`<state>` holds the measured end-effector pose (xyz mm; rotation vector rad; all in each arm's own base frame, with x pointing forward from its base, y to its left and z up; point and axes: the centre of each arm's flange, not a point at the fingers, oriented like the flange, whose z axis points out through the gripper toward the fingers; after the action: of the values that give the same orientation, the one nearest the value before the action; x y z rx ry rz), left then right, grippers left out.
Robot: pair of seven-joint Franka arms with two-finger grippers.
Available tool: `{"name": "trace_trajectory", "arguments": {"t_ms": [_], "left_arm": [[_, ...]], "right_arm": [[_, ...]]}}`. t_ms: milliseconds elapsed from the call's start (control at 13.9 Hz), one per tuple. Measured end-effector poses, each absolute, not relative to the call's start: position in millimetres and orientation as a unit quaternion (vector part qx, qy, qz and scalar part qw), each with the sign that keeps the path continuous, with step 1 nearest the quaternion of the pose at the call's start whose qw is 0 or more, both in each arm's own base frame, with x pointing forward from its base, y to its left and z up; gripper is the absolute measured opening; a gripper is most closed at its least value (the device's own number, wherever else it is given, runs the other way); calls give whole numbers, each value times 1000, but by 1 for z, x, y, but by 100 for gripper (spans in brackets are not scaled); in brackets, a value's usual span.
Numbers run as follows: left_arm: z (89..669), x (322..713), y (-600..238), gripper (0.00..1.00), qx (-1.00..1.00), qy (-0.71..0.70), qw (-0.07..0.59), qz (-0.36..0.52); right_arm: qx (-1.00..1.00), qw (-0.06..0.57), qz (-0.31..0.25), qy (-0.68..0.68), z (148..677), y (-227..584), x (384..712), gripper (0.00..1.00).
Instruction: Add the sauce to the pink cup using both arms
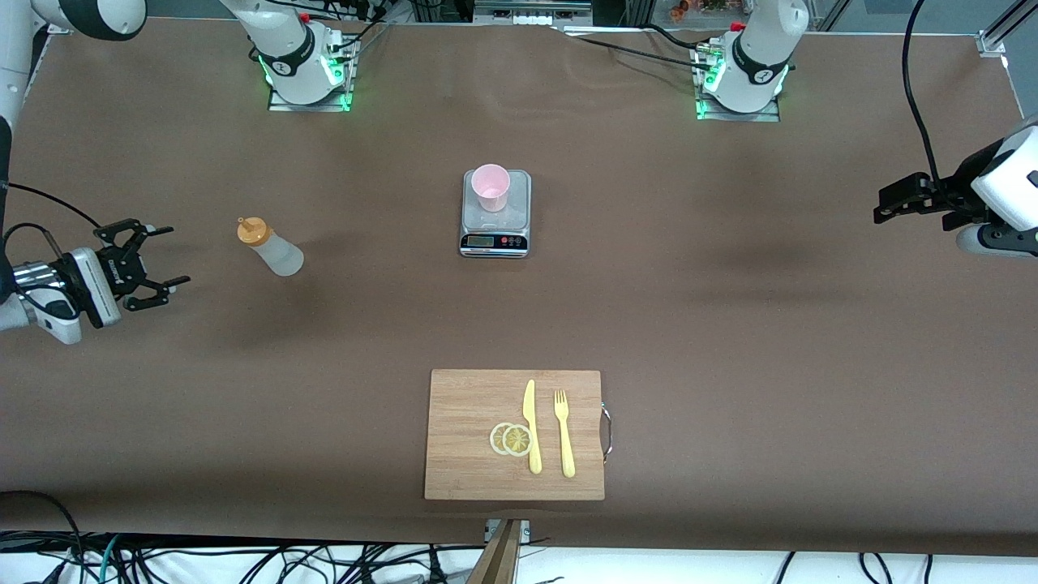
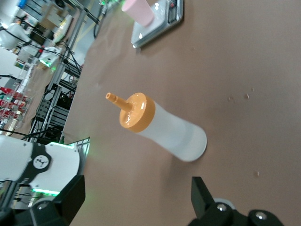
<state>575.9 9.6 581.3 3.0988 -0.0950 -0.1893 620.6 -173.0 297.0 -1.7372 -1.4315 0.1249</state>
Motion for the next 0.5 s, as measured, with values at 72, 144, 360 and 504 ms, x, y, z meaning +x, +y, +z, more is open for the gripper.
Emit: {"name": "trace_trajectory", "arguments": {"t_ms": [72, 144, 360, 504], "left_arm": [[581, 576, 10, 100, 998, -31, 18, -61], [581, 576, 10, 100, 998, -31, 18, -61], [581, 576, 10, 100, 998, -31, 18, -61], [581, 576, 10, 100, 998, -31, 18, -61]], "right_arm": [[-712, 410, 72, -565, 312, -170, 621, 100], [-728, 390, 92, -557, 329, -165, 623, 100], [-760, 319, 138, -549, 376, -135, 629, 100], [-788, 261, 159, -535, 401, -109, 636, 100]]}}
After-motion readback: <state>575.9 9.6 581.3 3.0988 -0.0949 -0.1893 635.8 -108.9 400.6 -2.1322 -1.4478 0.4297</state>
